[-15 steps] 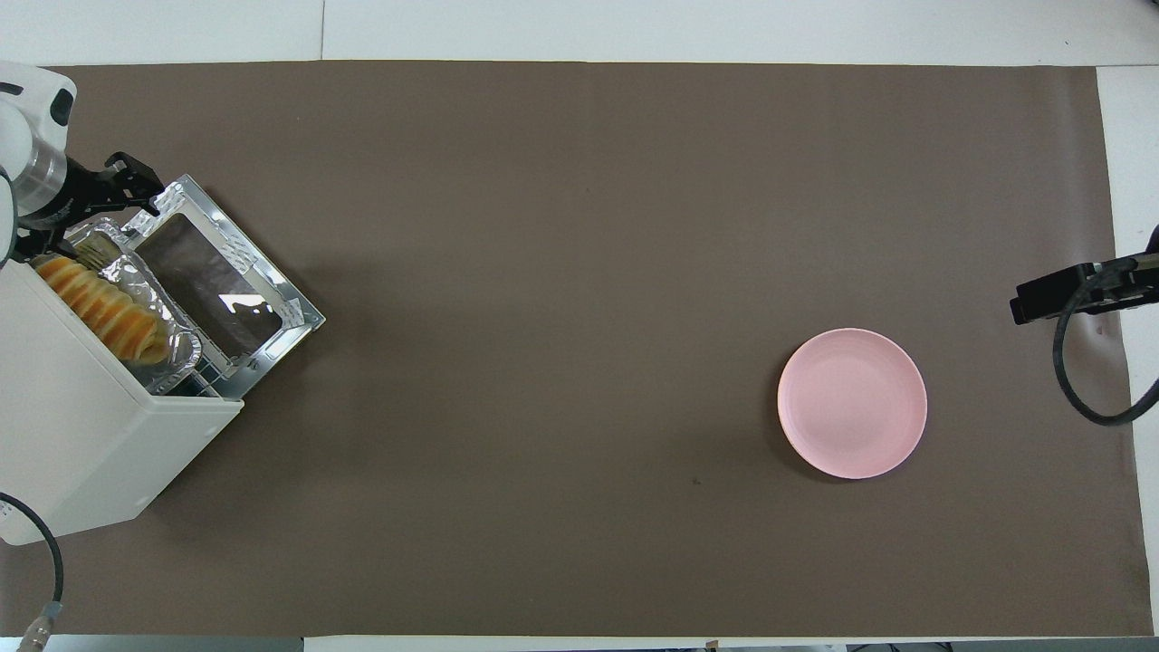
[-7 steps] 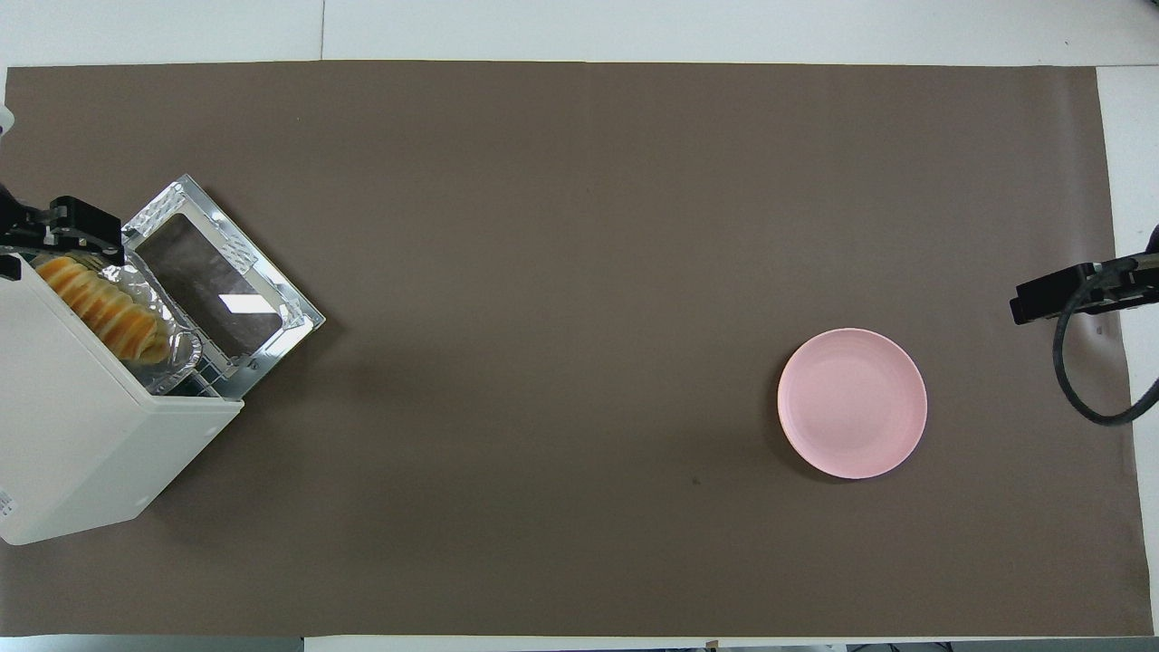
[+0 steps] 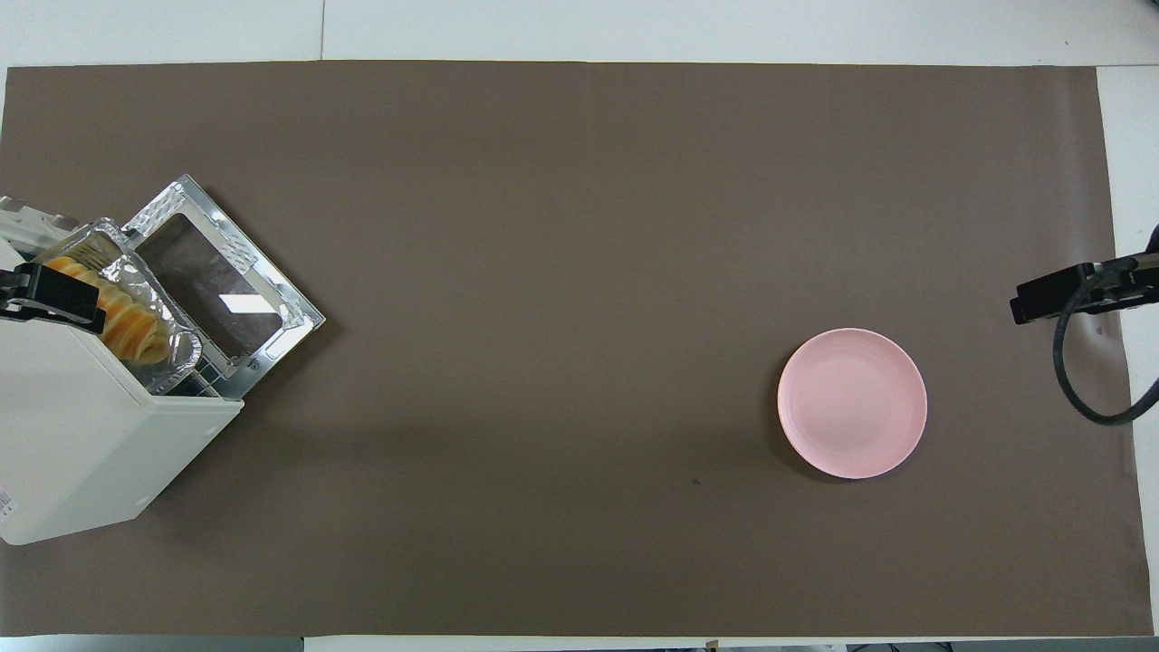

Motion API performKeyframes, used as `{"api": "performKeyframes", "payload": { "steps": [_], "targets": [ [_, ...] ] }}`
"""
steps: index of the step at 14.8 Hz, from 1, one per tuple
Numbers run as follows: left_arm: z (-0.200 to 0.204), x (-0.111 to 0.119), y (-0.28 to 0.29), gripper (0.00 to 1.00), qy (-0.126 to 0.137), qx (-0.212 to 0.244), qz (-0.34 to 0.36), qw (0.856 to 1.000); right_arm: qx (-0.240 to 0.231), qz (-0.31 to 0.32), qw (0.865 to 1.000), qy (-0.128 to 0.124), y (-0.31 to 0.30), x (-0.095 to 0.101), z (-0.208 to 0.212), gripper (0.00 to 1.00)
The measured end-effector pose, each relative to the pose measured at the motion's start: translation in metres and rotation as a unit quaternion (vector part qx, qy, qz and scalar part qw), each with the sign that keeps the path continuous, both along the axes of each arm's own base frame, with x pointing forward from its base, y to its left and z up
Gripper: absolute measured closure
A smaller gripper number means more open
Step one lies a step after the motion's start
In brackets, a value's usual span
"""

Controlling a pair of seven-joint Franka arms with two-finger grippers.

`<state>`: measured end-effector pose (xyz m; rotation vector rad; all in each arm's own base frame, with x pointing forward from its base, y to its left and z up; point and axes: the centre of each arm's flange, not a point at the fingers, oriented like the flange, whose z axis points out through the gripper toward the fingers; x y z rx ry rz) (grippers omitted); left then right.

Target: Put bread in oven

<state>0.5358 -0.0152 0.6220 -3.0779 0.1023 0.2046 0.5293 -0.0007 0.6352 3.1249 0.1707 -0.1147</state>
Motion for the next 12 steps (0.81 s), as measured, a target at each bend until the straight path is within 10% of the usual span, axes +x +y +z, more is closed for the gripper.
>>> {"api": "performKeyframes", "payload": {
  "steps": [12],
  "targets": [
    [-0.0016,0.0009,-0.0064,0.00,-0.002,-0.022,0.005,1.000,0.000,0.000,1.000,0.000,0.0000,0.0000,0.0000,0.00]
  ]
}}
